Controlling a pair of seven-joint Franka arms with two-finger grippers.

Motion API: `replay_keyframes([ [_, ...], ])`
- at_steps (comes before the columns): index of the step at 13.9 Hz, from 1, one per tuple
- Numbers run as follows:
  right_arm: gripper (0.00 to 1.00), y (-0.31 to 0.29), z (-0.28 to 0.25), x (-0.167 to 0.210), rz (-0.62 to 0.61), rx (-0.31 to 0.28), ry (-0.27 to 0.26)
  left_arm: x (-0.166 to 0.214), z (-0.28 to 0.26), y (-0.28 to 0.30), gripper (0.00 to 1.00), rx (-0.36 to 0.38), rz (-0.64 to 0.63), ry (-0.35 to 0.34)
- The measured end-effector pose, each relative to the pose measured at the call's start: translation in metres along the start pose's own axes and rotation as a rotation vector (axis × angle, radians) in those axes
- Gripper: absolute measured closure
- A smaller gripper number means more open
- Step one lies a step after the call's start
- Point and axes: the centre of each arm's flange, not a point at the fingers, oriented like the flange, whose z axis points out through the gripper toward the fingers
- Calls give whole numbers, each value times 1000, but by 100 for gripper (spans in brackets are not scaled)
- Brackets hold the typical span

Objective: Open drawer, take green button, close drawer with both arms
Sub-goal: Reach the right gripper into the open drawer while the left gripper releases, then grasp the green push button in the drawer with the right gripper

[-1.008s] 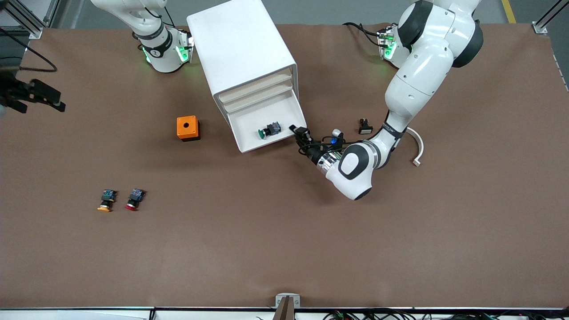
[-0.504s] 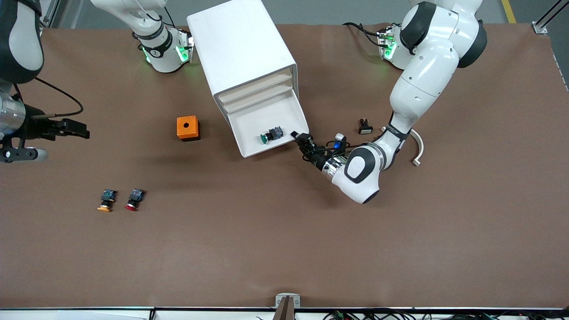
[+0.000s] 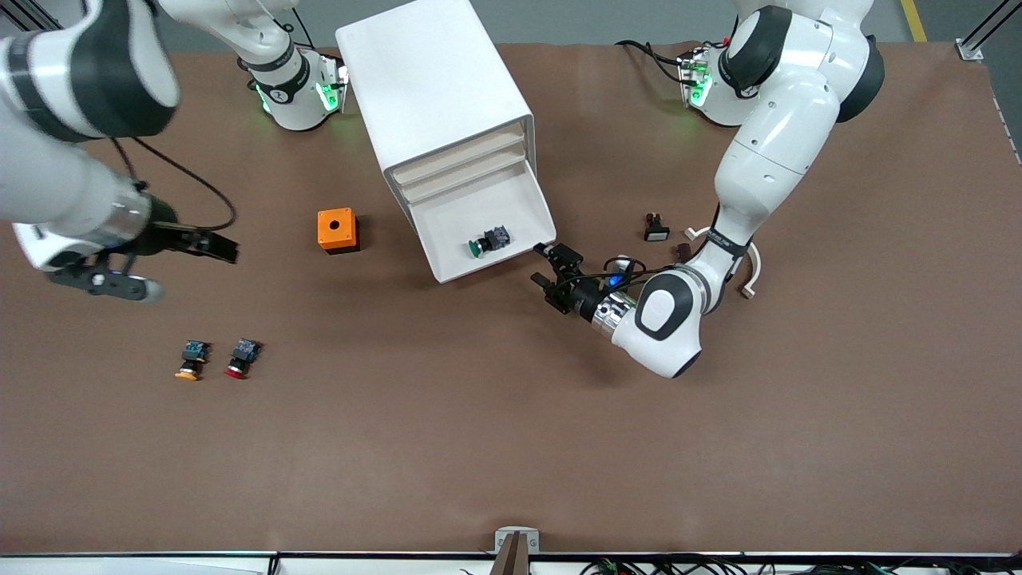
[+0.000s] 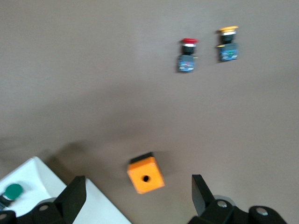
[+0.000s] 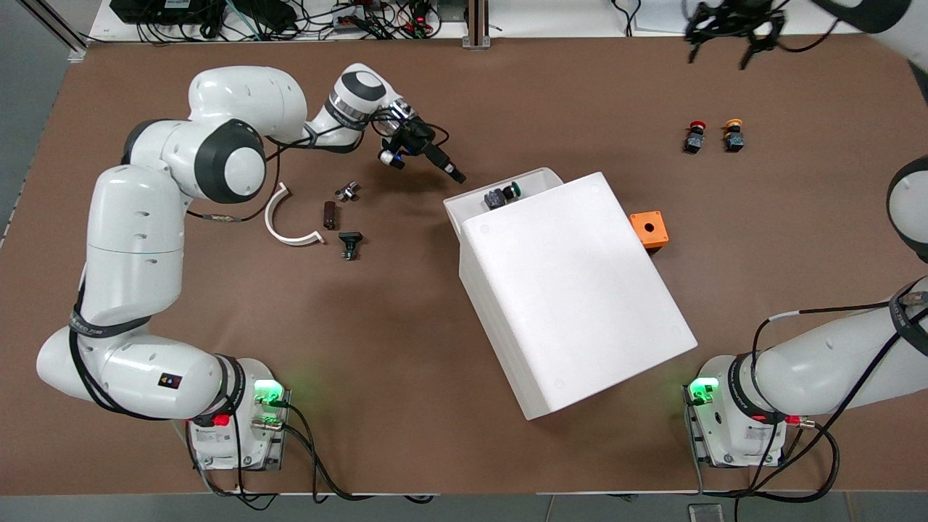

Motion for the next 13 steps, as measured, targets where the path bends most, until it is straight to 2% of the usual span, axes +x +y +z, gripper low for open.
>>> replay_keyframes([
  [2, 0, -51, 25, -21, 84, 10, 27, -11, -21, -5, 11, -42, 125, 12],
  [4, 0, -103, 44, -52, 174, 18, 45, -12, -40, -7, 10, -93, 286, 84],
  [9, 0, -205, 92, -130, 407, 41, 74, -22, -108, -31, 2, -232, 734, 339],
  [13, 0, -261, 157, -160, 512, 55, 93, -50, -126, -60, 0, -333, 902, 538],
])
